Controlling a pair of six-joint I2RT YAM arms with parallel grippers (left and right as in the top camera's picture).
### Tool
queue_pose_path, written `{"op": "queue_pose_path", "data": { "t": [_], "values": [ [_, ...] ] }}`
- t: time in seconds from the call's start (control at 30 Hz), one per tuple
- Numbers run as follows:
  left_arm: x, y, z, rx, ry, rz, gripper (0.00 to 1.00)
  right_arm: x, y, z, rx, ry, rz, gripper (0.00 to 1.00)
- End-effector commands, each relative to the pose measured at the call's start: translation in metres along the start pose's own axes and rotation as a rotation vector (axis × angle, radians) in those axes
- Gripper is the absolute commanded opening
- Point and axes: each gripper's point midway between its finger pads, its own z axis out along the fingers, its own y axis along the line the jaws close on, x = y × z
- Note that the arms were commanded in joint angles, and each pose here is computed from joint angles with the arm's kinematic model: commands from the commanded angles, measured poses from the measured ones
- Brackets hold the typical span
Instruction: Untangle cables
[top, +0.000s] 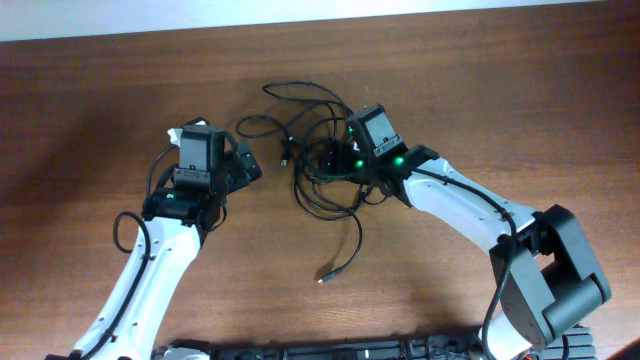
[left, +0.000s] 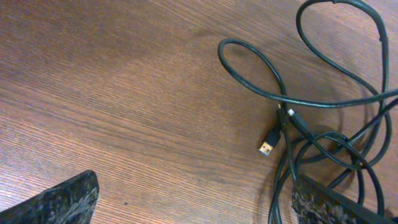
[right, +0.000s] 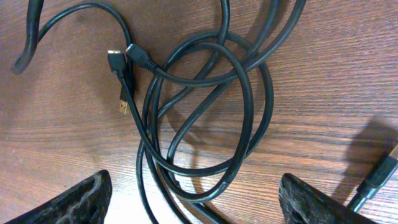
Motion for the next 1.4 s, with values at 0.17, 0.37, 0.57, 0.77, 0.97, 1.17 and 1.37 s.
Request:
{"op": "queue_pose_path", "data": {
  "t": [0.17,0.37,0.57,0.77,0.97,1.17,1.37],
  "values": [
    [0.006,-0.012,-0.003,0.08,0.033,0.084,0.99,-0.011,-0.016,0.003,0.046,-0.031,0.021,0.85],
    [0.011,-0.018,-0.003,0.117,0.051,0.197,1.0,-0.039,-0.049,-0.007,0.03,-0.043,0.101,0.85],
    [-0.006,-0.028,0.001,0.15,-0.022,0.236,0.93,-0.038,-0.033,-0.005,-0.064,-0.016,-0.011,0.85],
    [0.0,-0.027,0.012,0.137,0.006,0.238,0.99,-0.017,-0.011,0.019,-0.165,0.059,-0.048,0.85],
    [0.001,-0.031,0.011,0.16,0.01,0.238,0.99,-0.001,0.026,0.029,-0.224,0.048,-0.14,0.84],
    [0.005,-0.039,0.01,0.213,0.033,0.239,0.99,0.002,0.031,0.04,-0.26,0.055,-0.15,0.77],
    [0.025,-0.047,0.006,0.292,0.104,0.344,0.99,-0.01,0.053,0.033,-0.357,0.012,-0.181,0.04]
  ]
}}
